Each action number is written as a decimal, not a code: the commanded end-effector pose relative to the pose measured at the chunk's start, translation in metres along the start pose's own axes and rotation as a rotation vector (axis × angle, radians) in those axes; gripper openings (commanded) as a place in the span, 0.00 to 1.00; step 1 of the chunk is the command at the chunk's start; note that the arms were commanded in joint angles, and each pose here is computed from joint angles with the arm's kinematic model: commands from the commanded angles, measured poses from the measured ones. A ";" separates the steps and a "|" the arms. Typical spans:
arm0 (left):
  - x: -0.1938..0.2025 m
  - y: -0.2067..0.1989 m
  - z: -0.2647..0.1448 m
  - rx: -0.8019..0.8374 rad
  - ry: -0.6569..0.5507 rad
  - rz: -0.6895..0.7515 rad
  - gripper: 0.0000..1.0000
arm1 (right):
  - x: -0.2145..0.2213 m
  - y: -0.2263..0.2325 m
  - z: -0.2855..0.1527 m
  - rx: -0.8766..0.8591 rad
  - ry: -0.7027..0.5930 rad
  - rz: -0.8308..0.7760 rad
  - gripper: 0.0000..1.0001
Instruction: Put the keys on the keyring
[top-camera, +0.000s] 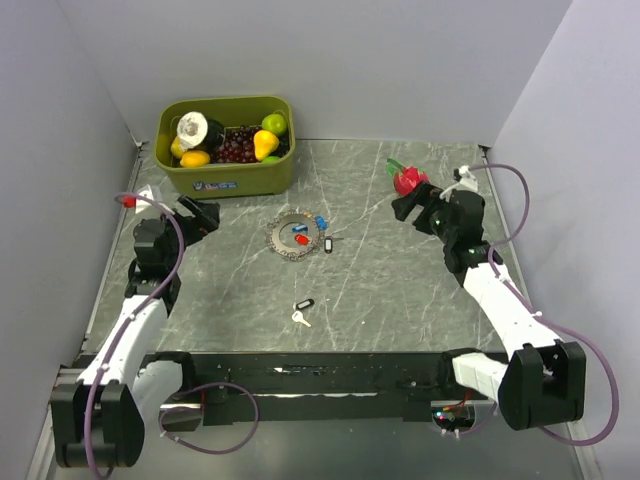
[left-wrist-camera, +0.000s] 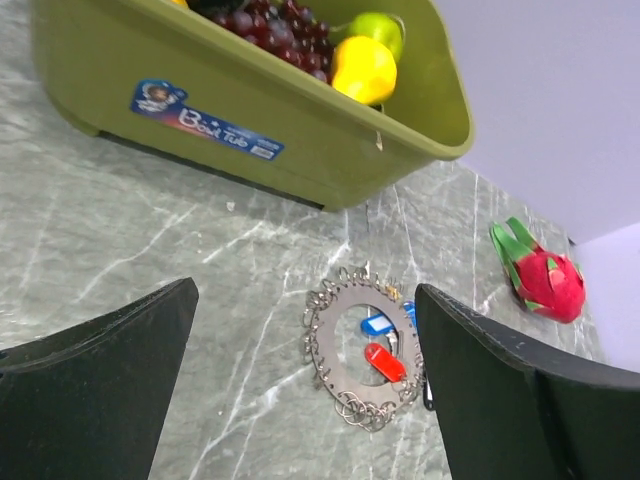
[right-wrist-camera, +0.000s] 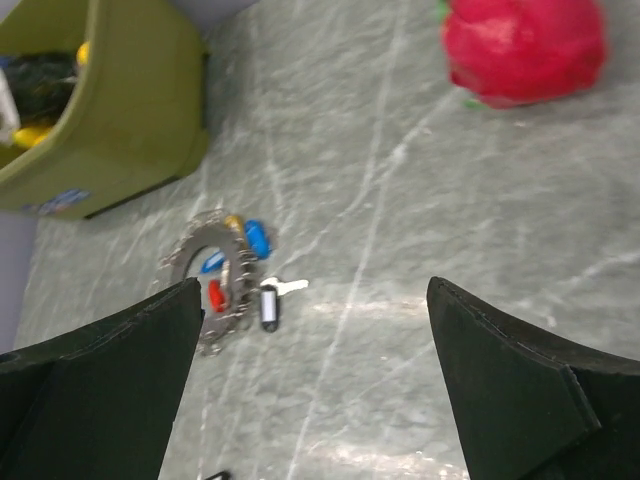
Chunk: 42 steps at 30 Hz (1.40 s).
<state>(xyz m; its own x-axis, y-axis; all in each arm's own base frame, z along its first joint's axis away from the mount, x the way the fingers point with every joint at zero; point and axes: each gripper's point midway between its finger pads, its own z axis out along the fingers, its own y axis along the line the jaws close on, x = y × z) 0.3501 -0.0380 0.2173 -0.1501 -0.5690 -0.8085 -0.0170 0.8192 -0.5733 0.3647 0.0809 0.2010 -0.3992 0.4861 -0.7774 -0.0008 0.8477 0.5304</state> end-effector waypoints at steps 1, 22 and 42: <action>-0.010 -0.026 0.017 0.092 0.015 -0.018 0.96 | -0.014 0.039 0.002 -0.085 0.008 -0.058 1.00; 0.254 -0.112 0.119 0.033 0.745 0.395 0.95 | 0.051 0.021 0.009 -0.029 0.240 -0.108 1.00; 0.247 -0.129 0.056 0.110 0.714 0.399 0.98 | 0.064 0.022 0.013 -0.055 0.285 -0.106 1.00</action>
<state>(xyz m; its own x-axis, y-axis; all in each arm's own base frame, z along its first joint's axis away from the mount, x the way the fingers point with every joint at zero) 0.3552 -0.3131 0.0425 -0.7900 0.0471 -0.6112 0.3366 0.8666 -0.3684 0.3463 0.1291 0.1506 -0.6538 0.3240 -0.6838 -0.0680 0.8748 0.4796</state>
